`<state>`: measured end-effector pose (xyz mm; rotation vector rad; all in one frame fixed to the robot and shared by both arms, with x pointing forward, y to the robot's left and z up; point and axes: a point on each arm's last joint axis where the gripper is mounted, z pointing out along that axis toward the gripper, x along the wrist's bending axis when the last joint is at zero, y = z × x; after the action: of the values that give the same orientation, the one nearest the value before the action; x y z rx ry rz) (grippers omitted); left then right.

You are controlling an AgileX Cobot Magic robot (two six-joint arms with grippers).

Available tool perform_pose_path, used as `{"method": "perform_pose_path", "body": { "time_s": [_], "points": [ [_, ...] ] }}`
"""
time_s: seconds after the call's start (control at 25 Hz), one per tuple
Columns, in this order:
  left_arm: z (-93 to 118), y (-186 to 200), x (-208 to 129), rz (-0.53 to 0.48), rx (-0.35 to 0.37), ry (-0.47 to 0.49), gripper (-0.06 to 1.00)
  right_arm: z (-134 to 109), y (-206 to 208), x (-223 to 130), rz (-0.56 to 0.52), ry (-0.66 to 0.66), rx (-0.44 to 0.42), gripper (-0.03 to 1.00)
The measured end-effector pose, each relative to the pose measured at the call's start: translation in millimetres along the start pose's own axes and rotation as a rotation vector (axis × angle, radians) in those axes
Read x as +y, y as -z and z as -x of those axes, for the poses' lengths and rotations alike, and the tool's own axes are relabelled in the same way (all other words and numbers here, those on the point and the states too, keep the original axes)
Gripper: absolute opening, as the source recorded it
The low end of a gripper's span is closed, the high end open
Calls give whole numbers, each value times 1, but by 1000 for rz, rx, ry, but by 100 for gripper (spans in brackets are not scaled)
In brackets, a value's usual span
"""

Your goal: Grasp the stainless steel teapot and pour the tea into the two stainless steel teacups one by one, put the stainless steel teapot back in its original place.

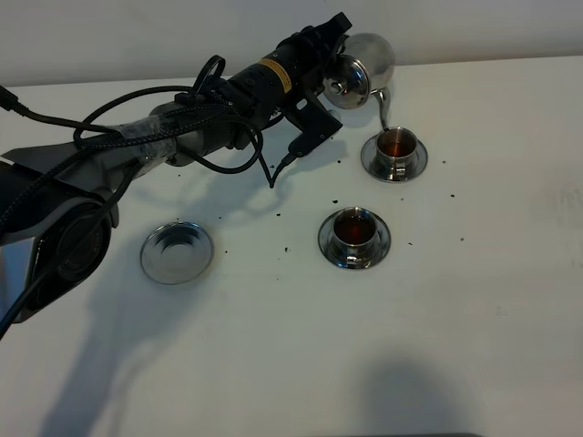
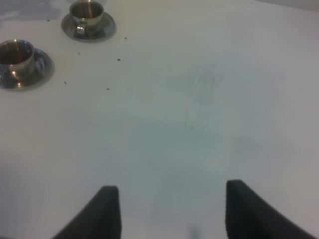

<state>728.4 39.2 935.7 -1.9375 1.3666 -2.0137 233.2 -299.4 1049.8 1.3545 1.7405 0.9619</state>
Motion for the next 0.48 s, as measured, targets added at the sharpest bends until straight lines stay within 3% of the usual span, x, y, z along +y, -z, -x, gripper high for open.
{"method": "perform_pose_path", "body": {
  "time_s": [0.48],
  "points": [
    [2,-4,2,-10,30,-3,22,0,0,0,0,0,0,46]
  ]
}}
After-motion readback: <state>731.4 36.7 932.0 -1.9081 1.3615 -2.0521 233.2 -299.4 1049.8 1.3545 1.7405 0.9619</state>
